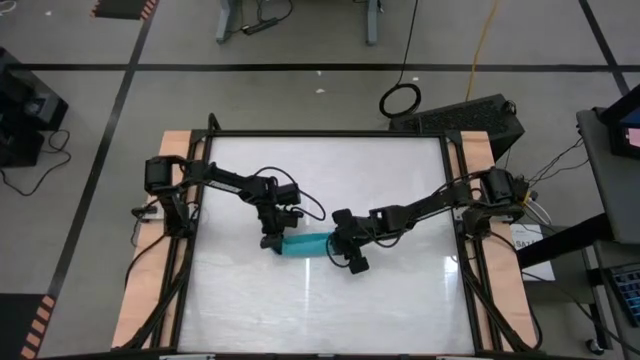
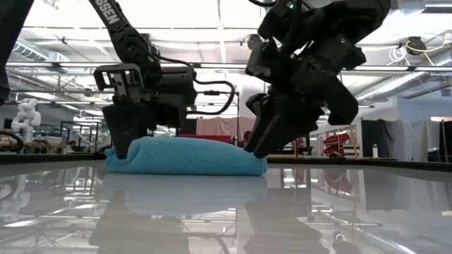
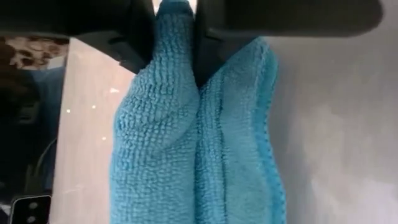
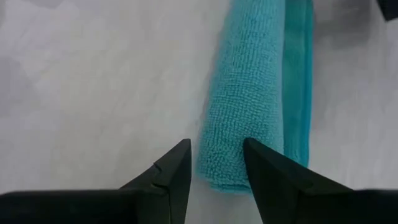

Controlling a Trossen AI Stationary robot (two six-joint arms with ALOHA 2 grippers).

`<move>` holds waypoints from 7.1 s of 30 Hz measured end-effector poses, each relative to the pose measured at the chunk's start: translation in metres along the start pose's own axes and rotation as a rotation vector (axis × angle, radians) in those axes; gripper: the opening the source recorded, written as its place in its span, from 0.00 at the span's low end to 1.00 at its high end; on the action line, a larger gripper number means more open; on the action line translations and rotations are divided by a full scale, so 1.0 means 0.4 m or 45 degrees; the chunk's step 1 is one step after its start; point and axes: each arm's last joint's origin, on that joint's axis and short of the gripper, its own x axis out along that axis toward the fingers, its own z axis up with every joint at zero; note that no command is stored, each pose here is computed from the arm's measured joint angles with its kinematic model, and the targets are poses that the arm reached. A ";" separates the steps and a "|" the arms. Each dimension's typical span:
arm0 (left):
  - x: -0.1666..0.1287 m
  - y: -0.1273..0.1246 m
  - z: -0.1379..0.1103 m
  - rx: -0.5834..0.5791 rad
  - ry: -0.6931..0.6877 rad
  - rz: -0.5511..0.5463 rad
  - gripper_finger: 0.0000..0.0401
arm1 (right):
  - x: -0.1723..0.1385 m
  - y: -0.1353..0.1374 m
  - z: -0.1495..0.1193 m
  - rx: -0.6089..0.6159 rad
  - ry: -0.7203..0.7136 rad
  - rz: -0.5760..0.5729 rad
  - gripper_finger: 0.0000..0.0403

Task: Roll towel
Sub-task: Roll the blue towel, then return to Home Position

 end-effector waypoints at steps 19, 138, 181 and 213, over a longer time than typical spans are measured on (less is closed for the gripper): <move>-0.125 -0.134 -0.004 0.419 -0.040 0.459 0.60 | 0.026 -0.039 -0.031 0.211 0.052 0.091 0.47; 0.109 -0.168 0.062 0.991 0.006 0.803 0.69 | 0.040 -0.178 -0.131 1.473 0.310 0.672 0.11; 0.102 -0.158 0.067 0.913 -0.038 0.762 0.69 | 0.088 -0.060 -0.072 0.783 0.118 0.465 0.31; -0.266 -0.406 0.051 0.827 -0.465 0.961 0.69 | -0.497 -0.065 0.073 0.517 -0.543 0.137 0.31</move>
